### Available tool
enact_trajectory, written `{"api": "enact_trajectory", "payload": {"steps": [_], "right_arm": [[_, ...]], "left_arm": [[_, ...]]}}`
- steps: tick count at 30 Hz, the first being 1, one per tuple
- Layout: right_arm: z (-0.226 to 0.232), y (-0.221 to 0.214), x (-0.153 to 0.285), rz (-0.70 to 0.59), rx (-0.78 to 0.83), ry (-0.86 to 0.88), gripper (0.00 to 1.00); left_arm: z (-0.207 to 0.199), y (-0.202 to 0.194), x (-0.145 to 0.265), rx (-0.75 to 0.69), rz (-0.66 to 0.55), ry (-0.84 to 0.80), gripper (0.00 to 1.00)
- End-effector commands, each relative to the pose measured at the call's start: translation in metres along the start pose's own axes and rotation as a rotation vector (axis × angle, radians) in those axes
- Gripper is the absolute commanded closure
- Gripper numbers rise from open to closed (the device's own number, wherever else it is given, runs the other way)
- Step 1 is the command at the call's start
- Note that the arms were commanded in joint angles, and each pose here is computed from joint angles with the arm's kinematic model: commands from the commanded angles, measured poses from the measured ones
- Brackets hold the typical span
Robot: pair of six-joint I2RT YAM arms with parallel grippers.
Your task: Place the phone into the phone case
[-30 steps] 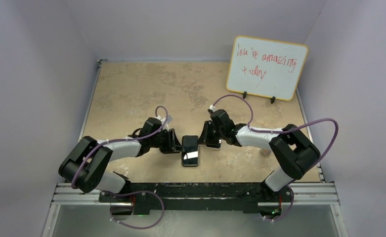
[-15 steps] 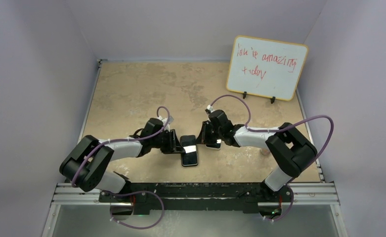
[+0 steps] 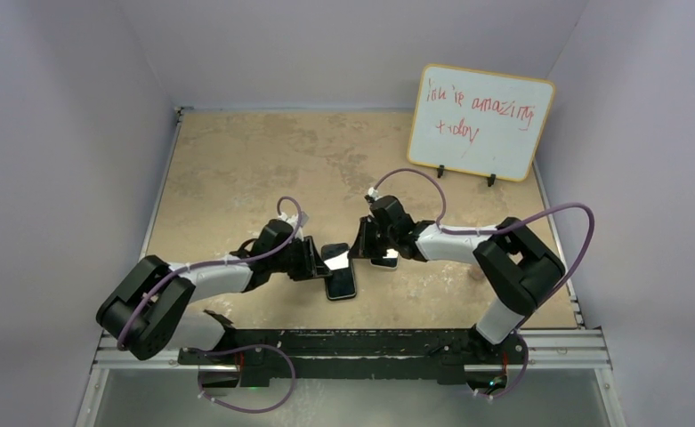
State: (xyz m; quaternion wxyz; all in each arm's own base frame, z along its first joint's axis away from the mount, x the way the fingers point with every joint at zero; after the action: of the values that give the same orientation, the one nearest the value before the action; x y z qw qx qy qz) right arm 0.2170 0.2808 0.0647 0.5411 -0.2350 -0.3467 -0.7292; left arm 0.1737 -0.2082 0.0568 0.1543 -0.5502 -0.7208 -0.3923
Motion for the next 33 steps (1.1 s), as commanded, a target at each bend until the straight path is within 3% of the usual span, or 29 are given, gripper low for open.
{"api": "enact_trajectory", "payload": {"steps": [1, 8, 14, 21, 26, 33], "right_arm": [[0.008, -0.023, -0.015, 0.075, 0.042, 0.001, 1.00], [0.014, -0.007, 0.020, -0.057, 0.065, -0.059, 0.76], [0.014, -0.010, 0.039, -0.080, 0.065, -0.040, 0.55], [0.010, -0.022, 0.031, -0.048, 0.022, 0.023, 0.34], [0.016, -0.020, 0.021, -0.045, 0.007, 0.080, 0.25], [0.016, -0.022, 0.012, -0.032, -0.032, 0.093, 0.22]], "left_arm": [[-0.023, -0.005, 0.007, 0.031, -0.009, -0.113, 0.71], [-0.016, -0.007, 0.013, 0.042, -0.019, -0.067, 0.66], [-0.014, 0.009, 0.025, 0.066, -0.089, -0.069, 0.66], [-0.004, 0.018, 0.025, 0.077, -0.091, -0.054, 0.66], [0.002, 0.015, 0.018, 0.079, -0.069, -0.051, 0.66], [0.007, 0.008, 0.011, 0.092, -0.048, -0.058, 0.67]]}}
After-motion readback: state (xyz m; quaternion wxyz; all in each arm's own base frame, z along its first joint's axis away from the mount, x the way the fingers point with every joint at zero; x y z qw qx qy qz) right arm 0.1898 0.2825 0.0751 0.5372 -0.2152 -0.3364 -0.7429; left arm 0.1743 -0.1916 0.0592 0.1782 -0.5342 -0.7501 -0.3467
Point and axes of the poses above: each gripper's point midway between its finger pads, its own x axis back along the fingers, its own z axis along the line the jaws close on, y = z × x, the point moved 5 cm from there along x, back along the fingers, and after that the axes turned 8 degrees about -x, right-handed, at the moved point
